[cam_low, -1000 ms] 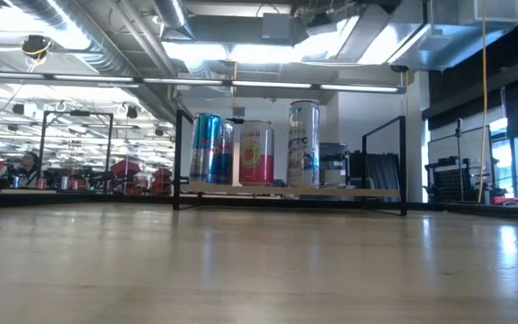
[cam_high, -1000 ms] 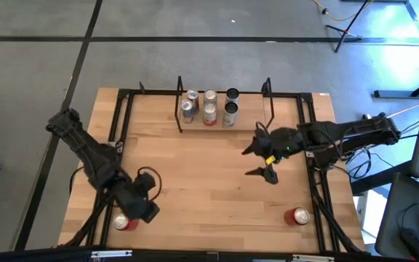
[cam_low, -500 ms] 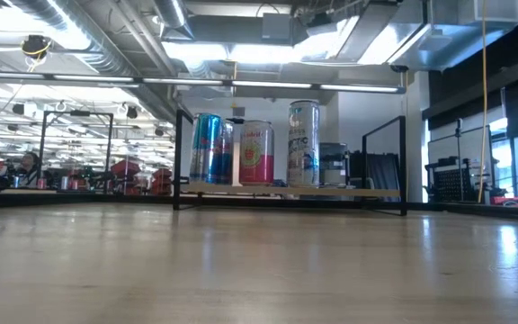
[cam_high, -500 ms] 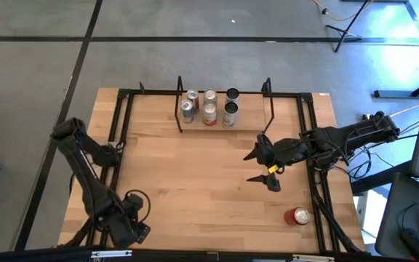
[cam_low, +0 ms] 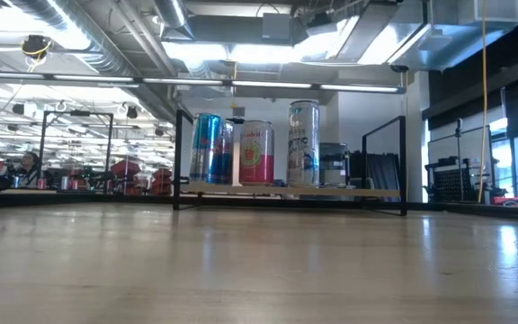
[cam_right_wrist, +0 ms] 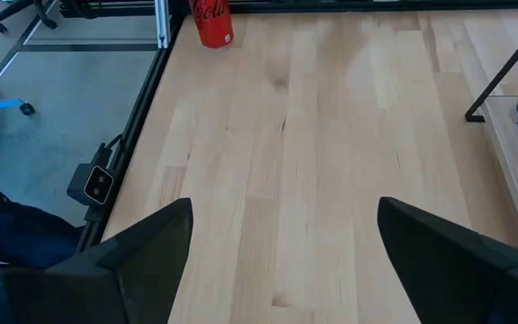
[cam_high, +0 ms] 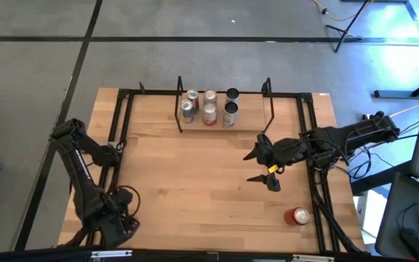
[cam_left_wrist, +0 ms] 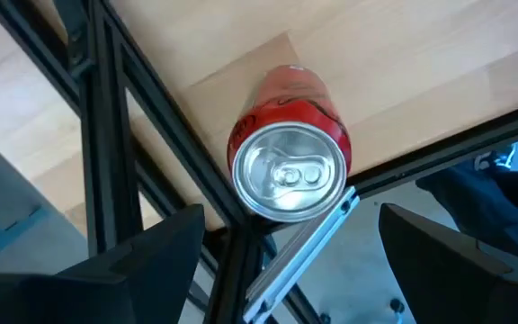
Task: Place canned beverage on shelf
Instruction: Put the left red soda can on the shelf
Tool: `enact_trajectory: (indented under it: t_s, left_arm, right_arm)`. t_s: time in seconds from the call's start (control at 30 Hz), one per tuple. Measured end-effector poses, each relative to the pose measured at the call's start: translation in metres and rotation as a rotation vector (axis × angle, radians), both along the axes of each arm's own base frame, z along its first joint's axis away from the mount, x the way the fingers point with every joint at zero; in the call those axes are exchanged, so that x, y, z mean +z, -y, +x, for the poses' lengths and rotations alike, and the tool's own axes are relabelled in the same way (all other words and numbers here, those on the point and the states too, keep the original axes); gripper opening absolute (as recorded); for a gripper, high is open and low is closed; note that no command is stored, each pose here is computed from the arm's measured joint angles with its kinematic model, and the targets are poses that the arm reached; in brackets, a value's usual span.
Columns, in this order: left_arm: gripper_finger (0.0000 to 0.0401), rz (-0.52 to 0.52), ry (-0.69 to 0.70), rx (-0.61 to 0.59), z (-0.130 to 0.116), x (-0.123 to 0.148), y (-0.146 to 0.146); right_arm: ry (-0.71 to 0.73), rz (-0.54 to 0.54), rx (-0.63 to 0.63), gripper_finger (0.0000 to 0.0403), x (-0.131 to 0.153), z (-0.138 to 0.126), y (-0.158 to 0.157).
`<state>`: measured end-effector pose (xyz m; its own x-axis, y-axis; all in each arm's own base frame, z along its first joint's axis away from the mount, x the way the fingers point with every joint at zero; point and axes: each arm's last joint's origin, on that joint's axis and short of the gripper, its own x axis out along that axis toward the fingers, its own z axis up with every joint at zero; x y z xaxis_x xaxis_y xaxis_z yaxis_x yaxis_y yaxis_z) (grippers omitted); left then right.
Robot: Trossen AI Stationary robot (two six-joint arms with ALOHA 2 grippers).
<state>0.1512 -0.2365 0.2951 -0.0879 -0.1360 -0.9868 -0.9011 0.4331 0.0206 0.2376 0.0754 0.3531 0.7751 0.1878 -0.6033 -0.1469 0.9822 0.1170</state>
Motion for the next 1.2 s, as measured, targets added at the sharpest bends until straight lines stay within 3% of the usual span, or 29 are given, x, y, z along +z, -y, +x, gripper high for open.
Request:
enact_trajectory:
  t_s: [0.87,1.2]
  left_arm:
    - [0.0320,-0.049,0.006,-0.041,-0.004,-0.066,0.004]
    - [0.0275,-0.048,0.001,-0.055,-0.005,-0.068,0.003]
  right_arm:
    - [0.003,-0.026,-0.004,0.0340,0.000,0.000,0.001]
    - [0.006,-0.026,-0.004,0.0340,0.000,0.000,0.001]
